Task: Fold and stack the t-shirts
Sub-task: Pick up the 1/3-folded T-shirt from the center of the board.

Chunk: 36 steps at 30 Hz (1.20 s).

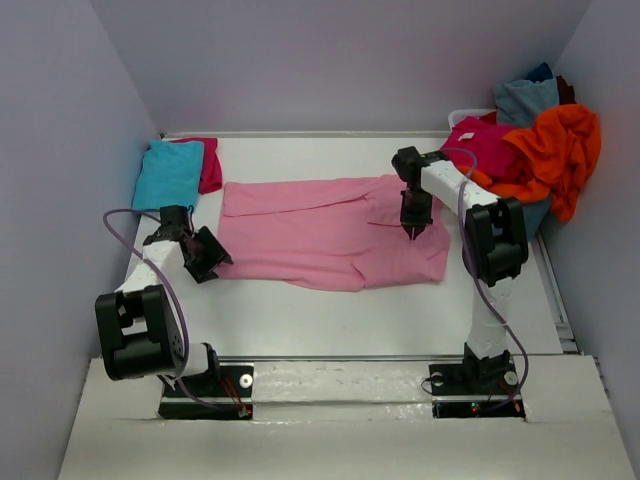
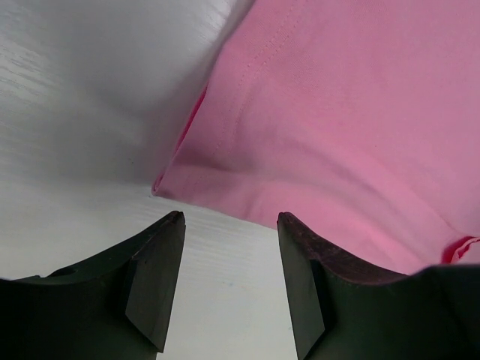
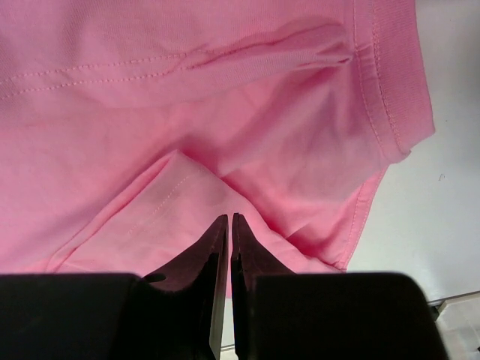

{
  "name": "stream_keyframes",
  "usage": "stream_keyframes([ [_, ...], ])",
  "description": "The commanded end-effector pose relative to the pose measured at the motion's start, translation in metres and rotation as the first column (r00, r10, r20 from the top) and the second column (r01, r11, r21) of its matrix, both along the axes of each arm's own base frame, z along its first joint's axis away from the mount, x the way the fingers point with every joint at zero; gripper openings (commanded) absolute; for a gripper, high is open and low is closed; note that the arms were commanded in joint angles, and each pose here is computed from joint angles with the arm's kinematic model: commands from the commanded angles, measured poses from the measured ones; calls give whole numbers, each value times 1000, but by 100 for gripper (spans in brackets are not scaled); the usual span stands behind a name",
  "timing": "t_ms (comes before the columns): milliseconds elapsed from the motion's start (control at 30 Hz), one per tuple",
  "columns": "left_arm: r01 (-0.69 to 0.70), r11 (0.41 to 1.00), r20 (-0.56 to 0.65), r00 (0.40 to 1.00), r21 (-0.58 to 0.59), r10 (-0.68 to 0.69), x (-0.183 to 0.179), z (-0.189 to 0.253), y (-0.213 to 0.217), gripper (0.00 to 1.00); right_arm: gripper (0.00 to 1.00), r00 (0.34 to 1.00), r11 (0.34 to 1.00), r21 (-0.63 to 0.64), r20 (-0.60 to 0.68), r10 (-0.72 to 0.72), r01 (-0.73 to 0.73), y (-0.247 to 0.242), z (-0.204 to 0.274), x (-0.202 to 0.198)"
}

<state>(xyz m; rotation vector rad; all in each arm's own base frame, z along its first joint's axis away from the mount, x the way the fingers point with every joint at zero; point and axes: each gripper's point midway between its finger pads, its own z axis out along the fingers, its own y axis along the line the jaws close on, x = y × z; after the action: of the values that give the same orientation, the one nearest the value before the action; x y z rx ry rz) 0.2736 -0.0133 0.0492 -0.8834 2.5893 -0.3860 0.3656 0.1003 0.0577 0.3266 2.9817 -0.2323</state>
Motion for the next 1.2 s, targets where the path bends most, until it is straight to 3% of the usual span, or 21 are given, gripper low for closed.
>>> stream_keyframes([
  [0,-20,999,60,998,-38,22,13,6,3,63,12,997,1000,26,73,15,-17,3,22,4],
  [333,-95,995,38,995,-6,95,15,6,35,63,12,997,1000,26,78,14,-17,2,23,2],
  [1167,-126,982,-32,992,-138,123,0,-17,12,58,12,997,999,29,80,16,-19,4,23,8],
])
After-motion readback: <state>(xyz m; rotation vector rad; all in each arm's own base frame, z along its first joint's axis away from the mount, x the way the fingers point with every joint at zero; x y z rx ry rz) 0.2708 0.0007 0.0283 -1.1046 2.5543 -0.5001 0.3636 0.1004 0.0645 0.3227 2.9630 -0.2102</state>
